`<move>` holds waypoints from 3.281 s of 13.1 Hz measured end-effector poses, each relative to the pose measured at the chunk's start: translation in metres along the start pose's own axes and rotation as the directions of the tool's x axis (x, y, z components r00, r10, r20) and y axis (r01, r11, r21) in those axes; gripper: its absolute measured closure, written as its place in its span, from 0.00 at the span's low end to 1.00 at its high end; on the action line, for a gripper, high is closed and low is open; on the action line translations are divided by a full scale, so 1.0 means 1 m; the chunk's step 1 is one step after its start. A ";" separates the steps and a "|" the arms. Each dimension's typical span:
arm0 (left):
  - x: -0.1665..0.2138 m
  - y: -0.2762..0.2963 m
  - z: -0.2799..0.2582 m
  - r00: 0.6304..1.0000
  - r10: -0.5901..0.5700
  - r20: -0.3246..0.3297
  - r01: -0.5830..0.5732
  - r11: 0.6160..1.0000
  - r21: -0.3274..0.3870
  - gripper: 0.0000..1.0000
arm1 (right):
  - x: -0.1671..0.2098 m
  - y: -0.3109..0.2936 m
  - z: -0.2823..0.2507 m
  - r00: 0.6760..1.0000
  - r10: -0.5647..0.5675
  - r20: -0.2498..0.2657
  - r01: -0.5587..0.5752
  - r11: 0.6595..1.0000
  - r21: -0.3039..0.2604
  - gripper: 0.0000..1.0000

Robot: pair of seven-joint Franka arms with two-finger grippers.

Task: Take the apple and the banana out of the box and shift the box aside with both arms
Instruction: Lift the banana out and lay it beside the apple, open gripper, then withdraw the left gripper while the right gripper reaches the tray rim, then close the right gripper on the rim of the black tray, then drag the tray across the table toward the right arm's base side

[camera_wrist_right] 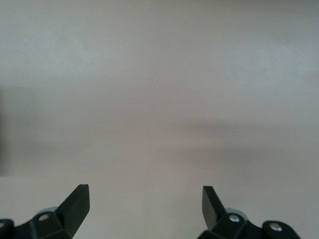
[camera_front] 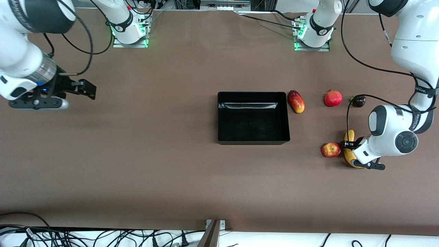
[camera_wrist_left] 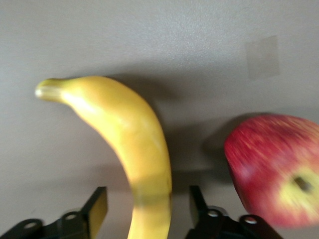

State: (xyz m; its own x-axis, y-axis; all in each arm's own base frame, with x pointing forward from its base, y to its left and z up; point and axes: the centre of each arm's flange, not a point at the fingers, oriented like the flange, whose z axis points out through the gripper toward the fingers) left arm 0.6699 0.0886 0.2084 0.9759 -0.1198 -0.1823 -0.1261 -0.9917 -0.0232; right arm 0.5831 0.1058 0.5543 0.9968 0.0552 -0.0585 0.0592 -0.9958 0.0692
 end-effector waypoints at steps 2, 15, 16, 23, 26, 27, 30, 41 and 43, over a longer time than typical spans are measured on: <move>-0.013 0.008 -0.070 1.000 -0.007 0.030 0.006 1.000 0.023 0.01 | 0.000 -0.024 0.007 0.998 -0.067 0.012 0.067 0.998 0.004 0.00; -0.165 0.095 -0.396 0.970 -0.016 -0.241 0.024 0.999 0.031 0.00 | -0.018 -0.427 0.246 0.985 -0.128 -0.112 0.148 0.971 0.190 0.00; -0.165 0.098 -0.398 0.970 -0.011 -0.244 0.019 0.999 0.032 0.00 | -0.021 -0.434 0.260 0.984 -0.133 -0.118 0.153 0.972 0.178 0.00; -0.168 0.102 -0.401 0.969 -0.005 -0.249 0.014 0.999 0.034 0.00 | -0.015 -0.431 0.286 0.979 -0.158 -0.129 0.173 0.978 0.114 0.67; -0.167 0.102 -0.398 0.970 -0.006 -0.245 0.014 0.999 0.032 0.00 | -0.007 -0.422 0.281 0.984 -0.129 -0.124 0.143 0.983 0.111 0.94; -0.167 0.102 -0.398 0.970 -0.006 -0.245 0.014 0.999 0.031 0.00 | -0.005 -0.417 0.279 0.986 -0.131 -0.105 0.142 0.985 0.102 0.94; -0.167 0.103 -0.398 0.970 -0.006 -0.244 0.013 1.000 0.028 0.00 | 0.021 -0.371 0.241 0.994 -0.082 -0.071 0.088 0.992 0.089 0.95; -0.167 0.103 -0.398 0.970 -0.012 -0.244 0.019 1.000 0.025 0.00 | 0.065 0.096 0.236 0.999 -0.020 0.027 0.017 0.996 0.084 0.95; -0.167 0.103 -0.397 0.970 -0.014 -0.244 0.021 0.999 0.024 0.00 | 0.050 0.128 0.272 1.000 0.001 0.021 -0.003 0.995 0.097 0.95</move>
State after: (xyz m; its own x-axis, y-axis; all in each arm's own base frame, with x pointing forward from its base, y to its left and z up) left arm 0.5645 -0.0111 0.6273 0.9916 -0.1131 0.0630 -0.1100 -0.9926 -0.0510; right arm 0.6253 -0.0390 0.2895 0.9955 0.0523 -0.0796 0.0503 -0.9984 -0.0275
